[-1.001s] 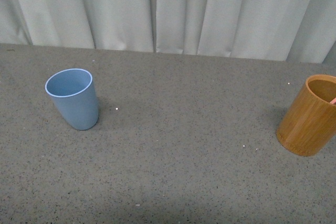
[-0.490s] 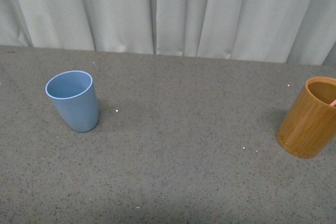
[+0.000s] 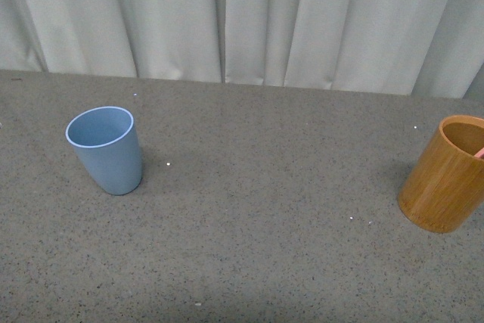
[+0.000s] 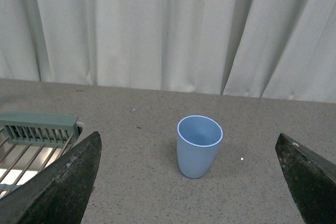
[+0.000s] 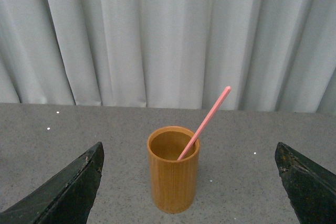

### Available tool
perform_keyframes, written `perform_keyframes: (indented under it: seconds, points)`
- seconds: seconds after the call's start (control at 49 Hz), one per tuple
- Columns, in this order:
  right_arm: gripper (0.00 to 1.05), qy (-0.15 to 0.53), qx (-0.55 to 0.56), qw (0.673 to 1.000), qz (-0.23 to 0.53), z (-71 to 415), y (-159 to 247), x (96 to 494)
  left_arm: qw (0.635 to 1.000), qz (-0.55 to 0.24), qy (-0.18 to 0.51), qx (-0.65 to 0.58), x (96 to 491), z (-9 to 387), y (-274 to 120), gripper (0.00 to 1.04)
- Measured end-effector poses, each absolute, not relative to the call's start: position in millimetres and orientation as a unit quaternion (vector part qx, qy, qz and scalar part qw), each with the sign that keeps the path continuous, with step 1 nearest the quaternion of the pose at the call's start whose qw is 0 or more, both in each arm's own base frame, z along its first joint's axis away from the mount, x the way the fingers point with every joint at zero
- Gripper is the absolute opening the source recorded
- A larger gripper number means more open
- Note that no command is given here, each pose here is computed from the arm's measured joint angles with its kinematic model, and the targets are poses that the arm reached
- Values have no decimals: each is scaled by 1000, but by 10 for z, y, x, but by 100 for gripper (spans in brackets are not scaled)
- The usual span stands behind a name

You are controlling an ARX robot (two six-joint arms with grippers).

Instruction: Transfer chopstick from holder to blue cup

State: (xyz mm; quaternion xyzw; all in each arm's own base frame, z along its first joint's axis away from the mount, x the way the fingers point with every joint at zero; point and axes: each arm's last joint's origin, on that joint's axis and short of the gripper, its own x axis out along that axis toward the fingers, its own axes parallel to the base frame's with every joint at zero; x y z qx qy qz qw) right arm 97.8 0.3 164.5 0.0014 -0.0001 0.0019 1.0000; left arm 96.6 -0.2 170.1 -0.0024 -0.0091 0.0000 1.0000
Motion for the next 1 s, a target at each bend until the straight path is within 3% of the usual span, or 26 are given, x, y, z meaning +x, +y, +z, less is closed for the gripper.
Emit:
perform_keyframes:
  seconds: [1.001]
  points:
    - [95, 0, 1, 1000, 2, 1645, 3, 978, 1000, 0, -9, -2, 966, 1701, -2, 98]
